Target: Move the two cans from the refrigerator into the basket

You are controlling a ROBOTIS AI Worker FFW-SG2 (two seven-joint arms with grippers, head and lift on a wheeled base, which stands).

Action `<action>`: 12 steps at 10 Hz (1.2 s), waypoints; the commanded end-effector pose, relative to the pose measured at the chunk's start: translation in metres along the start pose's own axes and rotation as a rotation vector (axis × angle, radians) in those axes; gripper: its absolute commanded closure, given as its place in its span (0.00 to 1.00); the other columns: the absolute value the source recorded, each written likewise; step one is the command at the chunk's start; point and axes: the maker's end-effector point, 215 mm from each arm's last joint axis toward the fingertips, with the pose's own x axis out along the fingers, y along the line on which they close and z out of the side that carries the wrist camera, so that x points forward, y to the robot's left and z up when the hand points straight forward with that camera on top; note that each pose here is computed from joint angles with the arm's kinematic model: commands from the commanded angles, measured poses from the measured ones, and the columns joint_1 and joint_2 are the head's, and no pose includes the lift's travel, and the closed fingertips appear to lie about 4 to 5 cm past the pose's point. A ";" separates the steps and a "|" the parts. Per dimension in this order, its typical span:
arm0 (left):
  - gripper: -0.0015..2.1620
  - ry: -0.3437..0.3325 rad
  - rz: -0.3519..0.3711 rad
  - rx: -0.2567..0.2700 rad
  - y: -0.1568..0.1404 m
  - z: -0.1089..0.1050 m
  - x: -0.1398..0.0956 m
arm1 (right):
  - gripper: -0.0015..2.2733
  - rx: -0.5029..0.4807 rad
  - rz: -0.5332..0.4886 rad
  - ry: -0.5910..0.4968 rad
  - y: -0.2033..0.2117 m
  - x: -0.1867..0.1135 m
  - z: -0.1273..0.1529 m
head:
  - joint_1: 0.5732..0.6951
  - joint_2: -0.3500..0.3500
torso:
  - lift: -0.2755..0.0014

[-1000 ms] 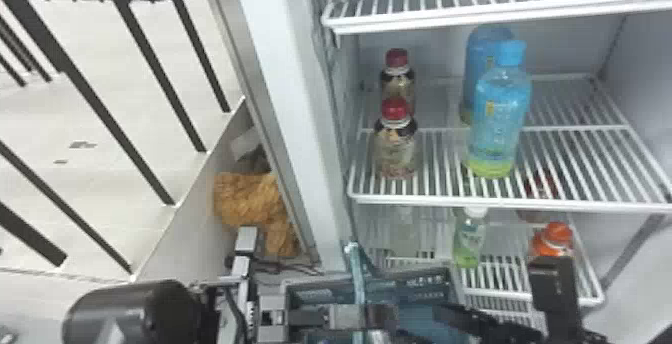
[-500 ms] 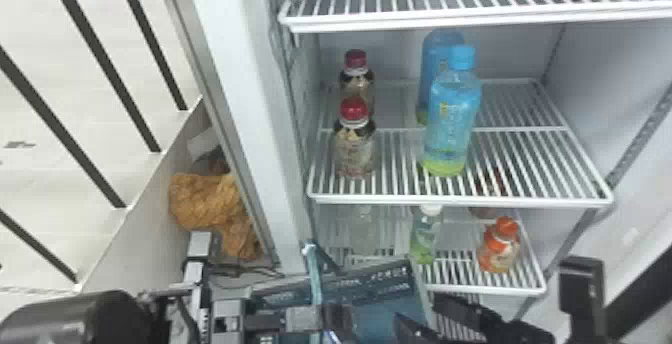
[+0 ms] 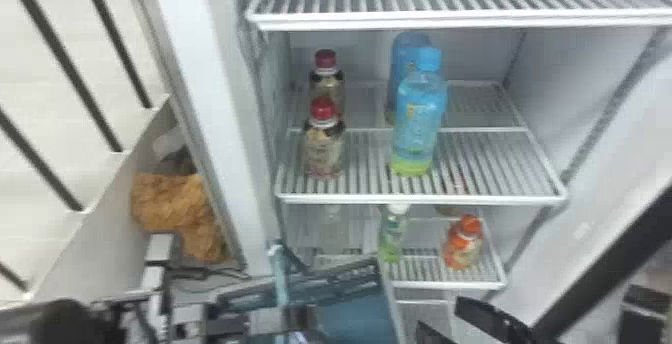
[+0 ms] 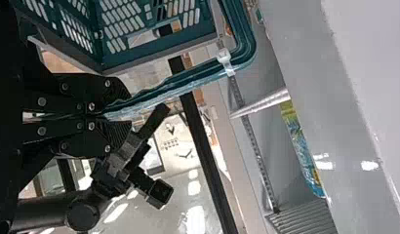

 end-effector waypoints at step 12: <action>0.55 -0.023 -0.001 -0.034 0.007 -0.004 0.001 | 0.15 -0.641 -0.424 -0.134 -0.114 -0.109 0.008 | 1.00 0.05 | 0.91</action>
